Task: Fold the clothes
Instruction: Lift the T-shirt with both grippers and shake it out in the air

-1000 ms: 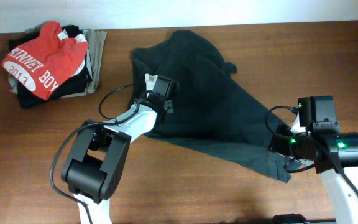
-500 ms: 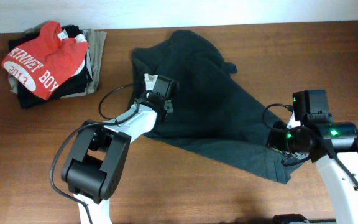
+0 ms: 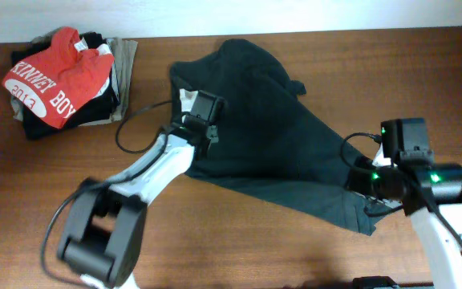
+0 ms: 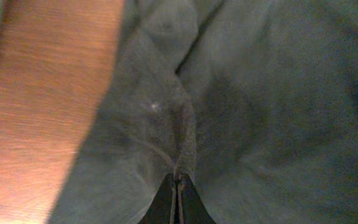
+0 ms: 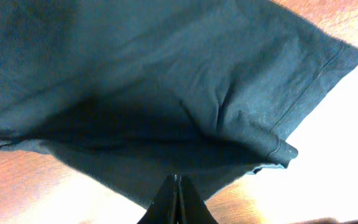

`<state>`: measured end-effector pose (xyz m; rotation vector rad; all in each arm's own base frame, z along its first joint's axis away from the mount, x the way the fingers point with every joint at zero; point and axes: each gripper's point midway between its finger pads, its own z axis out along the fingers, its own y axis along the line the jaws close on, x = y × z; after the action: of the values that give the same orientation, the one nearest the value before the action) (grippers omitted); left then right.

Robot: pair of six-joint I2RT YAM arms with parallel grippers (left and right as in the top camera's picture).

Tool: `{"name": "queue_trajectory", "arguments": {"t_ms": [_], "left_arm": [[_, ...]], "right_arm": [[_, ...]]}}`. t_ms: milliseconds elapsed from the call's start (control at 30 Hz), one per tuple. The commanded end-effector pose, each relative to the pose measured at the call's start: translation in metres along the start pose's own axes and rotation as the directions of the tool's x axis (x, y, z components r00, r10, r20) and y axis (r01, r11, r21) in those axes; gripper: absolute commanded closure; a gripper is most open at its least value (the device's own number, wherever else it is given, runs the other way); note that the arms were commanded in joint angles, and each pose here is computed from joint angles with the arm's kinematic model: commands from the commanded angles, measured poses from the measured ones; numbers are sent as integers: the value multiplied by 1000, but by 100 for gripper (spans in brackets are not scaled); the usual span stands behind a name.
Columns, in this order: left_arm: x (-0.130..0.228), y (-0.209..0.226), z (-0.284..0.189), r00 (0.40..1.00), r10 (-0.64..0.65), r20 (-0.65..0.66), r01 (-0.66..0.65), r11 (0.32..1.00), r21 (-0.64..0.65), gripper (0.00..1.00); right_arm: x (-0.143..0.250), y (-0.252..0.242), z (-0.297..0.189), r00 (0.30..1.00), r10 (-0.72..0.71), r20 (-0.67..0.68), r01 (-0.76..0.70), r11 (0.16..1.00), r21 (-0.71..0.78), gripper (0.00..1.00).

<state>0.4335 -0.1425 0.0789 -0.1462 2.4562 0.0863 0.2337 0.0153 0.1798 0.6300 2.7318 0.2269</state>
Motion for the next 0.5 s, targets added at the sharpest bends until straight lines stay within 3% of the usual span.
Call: {"name": "queue_trajectory", "arguments": {"t_ms": [0,233,333,467], "left_arm": [[-43,9,-53,993,-13,119,9,999,31,99],[-92,61,-180,945,-86,317,75,996,48,99],[-120,101,-266,876,-143,461,115,989,87,99],[-128,151,-353,791,-211,574,183,977,108,99]], "right_arm": [[-6,8,-33,993,0,116,8,998,-64,96],[-9,10,-112,954,-37,297,71,992,-106,97],[-18,10,-163,918,-57,393,102,990,-93,96],[-25,9,-220,869,-88,488,135,989,-62,96]]}}
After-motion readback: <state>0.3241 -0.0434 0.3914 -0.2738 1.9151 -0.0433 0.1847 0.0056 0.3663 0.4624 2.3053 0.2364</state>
